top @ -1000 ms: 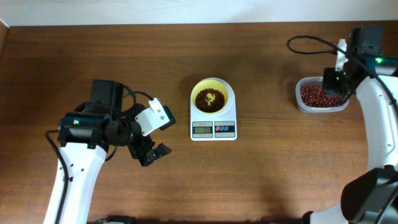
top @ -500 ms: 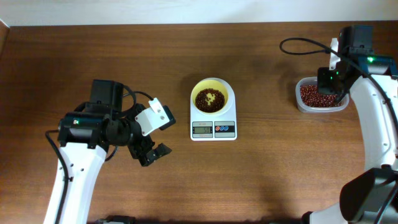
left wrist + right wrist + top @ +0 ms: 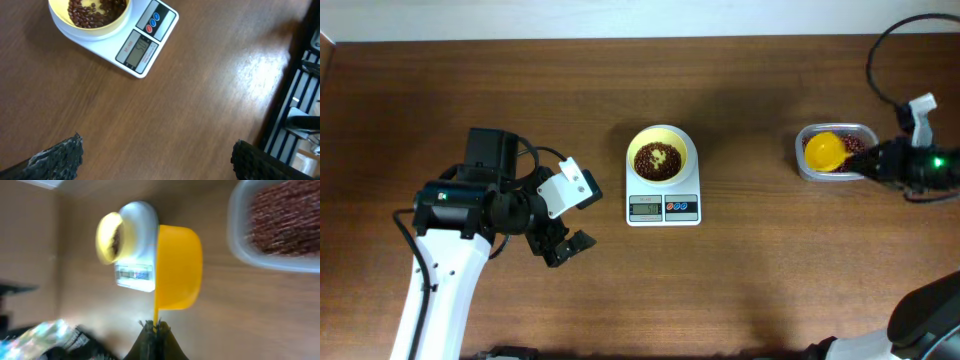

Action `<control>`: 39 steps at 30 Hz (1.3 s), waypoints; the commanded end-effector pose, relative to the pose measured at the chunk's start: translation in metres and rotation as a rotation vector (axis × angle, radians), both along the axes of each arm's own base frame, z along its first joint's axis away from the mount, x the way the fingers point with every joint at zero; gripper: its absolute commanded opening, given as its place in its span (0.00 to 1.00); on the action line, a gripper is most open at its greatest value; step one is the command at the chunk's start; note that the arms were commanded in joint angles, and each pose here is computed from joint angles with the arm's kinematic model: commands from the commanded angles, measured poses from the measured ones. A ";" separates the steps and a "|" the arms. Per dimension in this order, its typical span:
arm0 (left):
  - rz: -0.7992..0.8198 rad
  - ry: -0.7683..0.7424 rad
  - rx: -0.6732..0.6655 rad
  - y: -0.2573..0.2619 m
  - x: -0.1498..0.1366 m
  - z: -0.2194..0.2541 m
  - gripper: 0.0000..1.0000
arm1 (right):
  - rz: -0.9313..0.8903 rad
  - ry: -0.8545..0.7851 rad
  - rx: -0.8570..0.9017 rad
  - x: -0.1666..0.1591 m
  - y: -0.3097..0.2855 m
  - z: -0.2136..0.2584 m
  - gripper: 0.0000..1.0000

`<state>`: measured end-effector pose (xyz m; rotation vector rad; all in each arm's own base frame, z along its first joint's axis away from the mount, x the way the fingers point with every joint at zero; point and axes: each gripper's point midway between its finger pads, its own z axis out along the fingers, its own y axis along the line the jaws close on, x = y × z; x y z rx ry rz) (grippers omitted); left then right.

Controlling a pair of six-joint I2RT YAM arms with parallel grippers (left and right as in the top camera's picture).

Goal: Scoop item into bowl and weigh 50g on scale

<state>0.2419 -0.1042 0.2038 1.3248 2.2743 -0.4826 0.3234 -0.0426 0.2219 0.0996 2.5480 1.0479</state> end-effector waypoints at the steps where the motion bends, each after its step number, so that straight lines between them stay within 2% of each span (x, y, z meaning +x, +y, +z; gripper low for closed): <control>1: -0.022 -0.022 -0.014 -0.004 0.000 0.006 0.99 | 0.221 -0.233 0.079 -0.018 0.027 0.030 0.04; 9: -0.022 -0.021 -0.014 -0.004 0.000 0.006 0.99 | 0.229 -0.359 0.000 -0.037 0.042 0.069 0.04; 16: -0.022 -0.022 -0.014 -0.004 0.000 0.006 0.99 | 0.034 -0.295 -0.206 -0.106 0.060 0.108 0.04; 20: -0.022 -0.022 -0.014 -0.004 0.000 0.006 0.99 | -0.113 -0.218 -0.310 -0.146 0.063 0.098 0.04; 23: -0.022 -0.022 -0.014 -0.004 0.000 0.006 0.99 | -0.162 -0.216 -0.299 -0.167 0.076 0.083 0.04; 26: -0.022 -0.022 -0.014 -0.004 0.000 0.006 0.99 | -0.254 -0.141 -0.231 -0.168 0.076 0.052 0.04; 30: -0.022 -0.022 -0.014 -0.004 0.000 0.006 0.99 | -0.391 0.017 -0.075 -0.150 0.070 -0.013 0.04; 33: -0.022 -0.022 -0.014 -0.004 0.000 0.006 0.99 | -0.479 0.054 0.044 -0.130 0.066 -0.047 0.04; 36: -0.022 -0.022 -0.014 -0.004 0.000 0.006 0.99 | -0.587 0.058 0.083 -0.111 0.051 -0.079 0.04; 39: -0.022 -0.022 -0.014 -0.004 0.000 0.006 0.99 | -0.689 0.109 0.108 -0.107 0.043 -0.105 0.04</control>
